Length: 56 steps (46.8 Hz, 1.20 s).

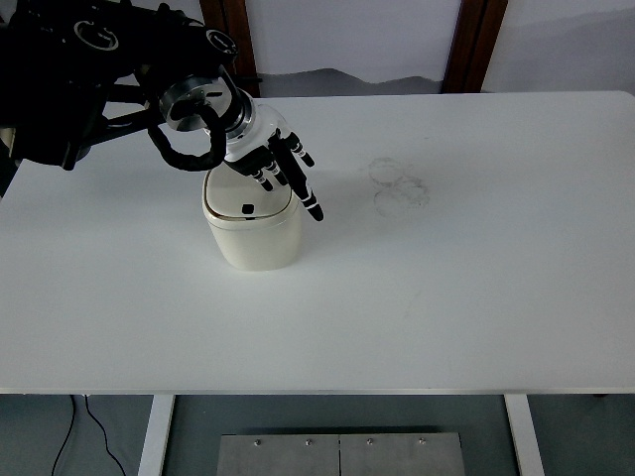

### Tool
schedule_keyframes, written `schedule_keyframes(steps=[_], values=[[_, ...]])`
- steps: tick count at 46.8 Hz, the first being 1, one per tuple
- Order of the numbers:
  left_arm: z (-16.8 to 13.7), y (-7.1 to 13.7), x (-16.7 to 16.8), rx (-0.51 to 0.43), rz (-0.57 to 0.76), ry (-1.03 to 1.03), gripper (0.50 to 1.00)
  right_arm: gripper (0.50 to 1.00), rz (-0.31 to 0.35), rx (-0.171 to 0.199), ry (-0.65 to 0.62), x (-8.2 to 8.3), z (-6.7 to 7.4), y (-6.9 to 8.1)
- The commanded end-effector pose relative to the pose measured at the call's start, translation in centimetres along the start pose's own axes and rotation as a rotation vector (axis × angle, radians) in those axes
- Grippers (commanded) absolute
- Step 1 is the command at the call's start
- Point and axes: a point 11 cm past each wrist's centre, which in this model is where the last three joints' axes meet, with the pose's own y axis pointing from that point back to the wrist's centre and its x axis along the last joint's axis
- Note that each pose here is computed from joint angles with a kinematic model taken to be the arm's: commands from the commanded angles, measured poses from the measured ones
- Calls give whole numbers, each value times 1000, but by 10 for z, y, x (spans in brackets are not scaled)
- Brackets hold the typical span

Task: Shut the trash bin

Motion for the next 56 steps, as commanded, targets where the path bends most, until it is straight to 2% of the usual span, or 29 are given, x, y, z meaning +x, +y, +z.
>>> schedule_keyframes(steps=[1,10,16,29,56], values=[[-1,1,1,-1,1,1,1000,995,1,-1,0,0,0,0],[-4,9,7,-6,10,12,1000,995,-1,-2,0,0,0,0],[-7,14,8,-6,5,11,1000,995,-1,-21,0,0,2,0],[-15,23,13,-3,12,18,1000,995,1,-23,0,0,2,0],[-26,14,11,27,2,28,1000,995,-1,-22,0,0,2,0]])
